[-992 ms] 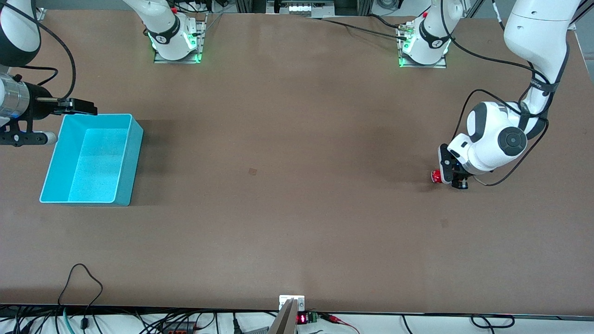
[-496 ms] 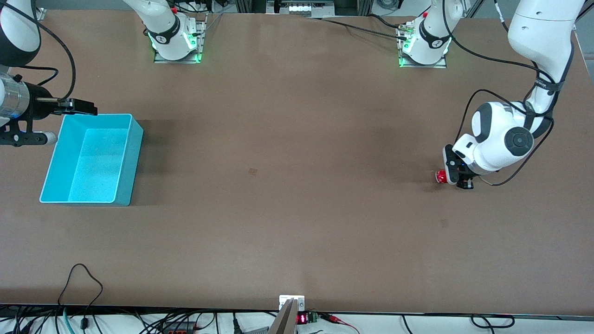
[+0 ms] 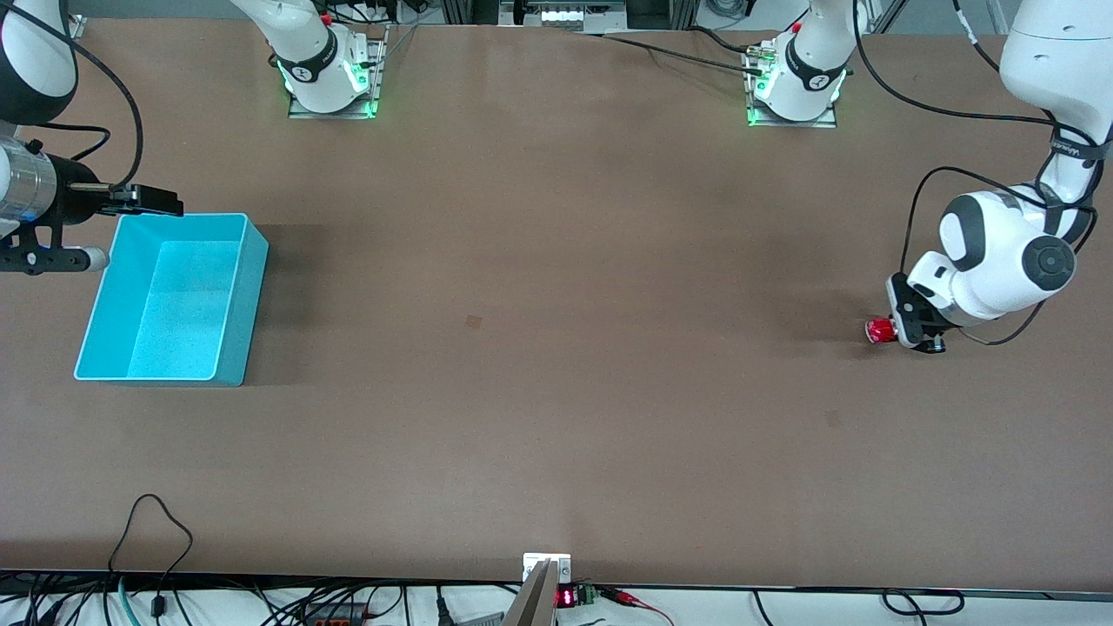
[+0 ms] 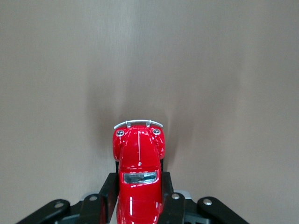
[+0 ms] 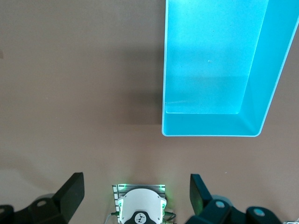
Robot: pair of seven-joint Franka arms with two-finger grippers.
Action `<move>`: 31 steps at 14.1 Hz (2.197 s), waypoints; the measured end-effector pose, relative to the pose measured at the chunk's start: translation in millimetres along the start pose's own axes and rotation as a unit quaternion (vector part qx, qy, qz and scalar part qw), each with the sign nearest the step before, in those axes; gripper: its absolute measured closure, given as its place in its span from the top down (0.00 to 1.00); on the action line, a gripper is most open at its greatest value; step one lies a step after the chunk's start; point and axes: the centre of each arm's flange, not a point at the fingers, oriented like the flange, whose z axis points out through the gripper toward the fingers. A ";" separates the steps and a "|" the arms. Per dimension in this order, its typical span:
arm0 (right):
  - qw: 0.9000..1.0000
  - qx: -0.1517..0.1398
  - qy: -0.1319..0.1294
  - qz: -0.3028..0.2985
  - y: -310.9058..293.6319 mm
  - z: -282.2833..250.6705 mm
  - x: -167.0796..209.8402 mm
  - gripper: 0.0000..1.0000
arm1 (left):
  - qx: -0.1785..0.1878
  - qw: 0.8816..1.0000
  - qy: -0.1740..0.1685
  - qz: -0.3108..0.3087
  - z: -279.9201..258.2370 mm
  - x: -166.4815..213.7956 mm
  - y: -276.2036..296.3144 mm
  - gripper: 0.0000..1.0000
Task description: Wind red beetle toy and store in blue box
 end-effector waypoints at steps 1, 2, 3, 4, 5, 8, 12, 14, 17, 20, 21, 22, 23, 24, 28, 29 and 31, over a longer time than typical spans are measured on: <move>1.000 0.000 0.000 0.000 -0.3 0.0 0.0 1.00 | 0.000 1.000 0.000 0.001 0.1 -10.9 -0.5 0.42; 1.000 0.000 0.000 0.000 -0.3 0.0 0.0 1.00 | 0.000 1.000 0.001 0.004 0.3 -20.9 -1.0 0.42; 1.000 0.000 0.000 0.000 -0.3 0.0 0.0 1.00 | 0.000 1.000 0.001 0.008 0.5 -28.8 -1.3 0.42; 1.000 0.000 0.000 0.000 -0.3 0.0 0.0 1.00 | 0.000 1.000 0.001 0.015 0.5 -34.1 -1.9 0.42; 1.000 0.000 0.000 0.000 -0.3 0.0 0.0 1.00 | 0.000 1.000 0.001 0.022 0.6 -36.9 -2.7 0.42; 1.000 0.000 0.000 0.000 -0.3 0.0 0.0 1.00 | -0.003 0.999 0.002 0.040 0.8 -38.3 -5.0 0.42; 1.000 0.000 0.000 0.000 -0.3 0.0 0.0 1.00 | 0.002 0.999 0.001 0.048 1.7 -38.8 -12.5 0.56; 1.000 0.000 0.000 0.000 -0.3 0.0 0.0 1.00 | 0.006 0.999 0.002 0.050 -2.8 -38.2 -24.3 0.75; 1.000 0.000 0.000 0.000 -0.3 0.0 0.0 1.00 | -0.017 0.998 0.006 0.055 -31.8 -35.4 -40.8 1.00; 1.000 0.000 0.000 0.000 -0.3 0.0 0.0 1.00 | -0.048 0.998 0.009 0.042 -77.0 -25.5 -50.5 1.00; 1.000 0.000 0.000 0.000 -0.2 0.0 0.0 1.00 | -0.055 0.998 0.010 0.036 -90.8 -22.0 -52.3 1.00; 1.000 0.000 0.000 0.000 -0.1 0.0 0.0 1.00 | -0.060 0.998 0.010 0.029 -103.8 -18.5 -54.6 1.00; 1.000 0.000 0.000 0.000 0.0 0.0 0.0 1.00 | -0.067 0.998 0.009 0.019 -116.4 -15.3 -57.2 1.00; 1.000 0.000 0.000 0.000 0.0 0.0 0.0 1.00 | -0.075 0.997 0.008 0.004 -128.8 -12.2 -59.5 1.00; 1.000 0.000 0.000 0.000 0.1 0.0 0.0 1.00 | -0.095 0.993 -0.024 -0.061 -172.0 3.5 -65.7 1.00; 1.000 0.000 0.000 0.000 0.1 0.0 0.0 1.00 | -0.096 0.992 -0.030 -0.077 -183.2 10.7 -66.3 1.00; 1.000 0.000 0.000 0.000 0.1 0.0 0.0 1.00 | -0.085 0.989 -0.041 -0.113 -207.8 18.4 -65.9 1.00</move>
